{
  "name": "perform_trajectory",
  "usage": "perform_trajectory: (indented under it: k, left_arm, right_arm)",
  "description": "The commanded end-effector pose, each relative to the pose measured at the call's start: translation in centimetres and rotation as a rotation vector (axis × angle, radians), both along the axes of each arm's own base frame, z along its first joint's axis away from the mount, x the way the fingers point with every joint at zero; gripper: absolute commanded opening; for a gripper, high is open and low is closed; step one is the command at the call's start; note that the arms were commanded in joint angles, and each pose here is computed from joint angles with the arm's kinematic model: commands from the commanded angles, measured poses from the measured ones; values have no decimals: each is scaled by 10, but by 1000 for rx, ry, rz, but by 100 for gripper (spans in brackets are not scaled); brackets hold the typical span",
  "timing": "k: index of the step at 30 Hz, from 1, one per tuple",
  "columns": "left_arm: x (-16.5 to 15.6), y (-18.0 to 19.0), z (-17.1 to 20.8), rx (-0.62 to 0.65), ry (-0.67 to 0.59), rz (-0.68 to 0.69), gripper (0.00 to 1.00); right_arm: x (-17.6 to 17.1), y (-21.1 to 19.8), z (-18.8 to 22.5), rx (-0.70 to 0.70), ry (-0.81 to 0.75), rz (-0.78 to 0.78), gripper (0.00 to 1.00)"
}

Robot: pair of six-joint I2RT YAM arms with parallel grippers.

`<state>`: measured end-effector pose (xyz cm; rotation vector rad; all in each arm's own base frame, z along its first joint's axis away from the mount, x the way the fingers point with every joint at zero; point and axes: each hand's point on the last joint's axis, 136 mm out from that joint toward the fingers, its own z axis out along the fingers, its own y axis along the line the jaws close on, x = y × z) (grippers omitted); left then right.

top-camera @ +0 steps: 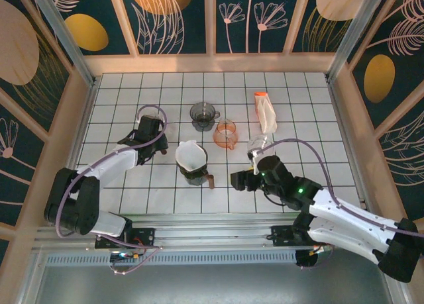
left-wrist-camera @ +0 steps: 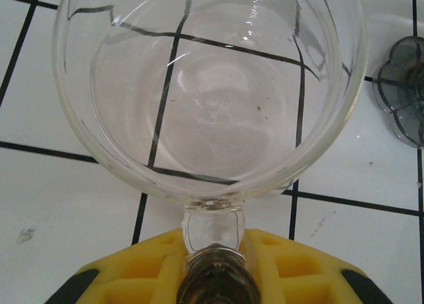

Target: Place the coffee filter in the dripper

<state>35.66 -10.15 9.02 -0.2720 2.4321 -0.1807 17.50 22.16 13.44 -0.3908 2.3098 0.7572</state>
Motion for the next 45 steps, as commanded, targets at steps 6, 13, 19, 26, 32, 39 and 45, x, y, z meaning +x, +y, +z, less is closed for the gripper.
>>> perform_trajectory:
  k: [6, 13, 19, 26, 32, 39, 45]
  left_arm:
    - [-5, 9, 43, -13, -77, 51, 0]
    - [-15, 22, 50, 6, -67, 79, 0]
    - [-18, 36, 58, 12, -69, 107, 0]
    - [-22, 37, 67, -1, -72, 97, 0]
    - [-26, 37, 67, -9, -61, 87, 0]
    - [-30, 40, 70, 3, -58, 88, 0]
    - [-32, 41, 73, 9, -58, 88, 0]
  right_arm:
    - [-8, 36, -13, 28, -42, 141, 78]
    - [-12, 56, -28, 4, -82, 216, 78]
    - [-14, 67, -42, -26, -109, 255, 77]
    - [-9, 83, -47, -44, -157, 292, 75]
    - [1, 92, -50, -58, -221, 306, 74]
    - [5, 101, -57, -57, -269, 333, 71]
    - [9, 106, -60, -52, -298, 336, 69]
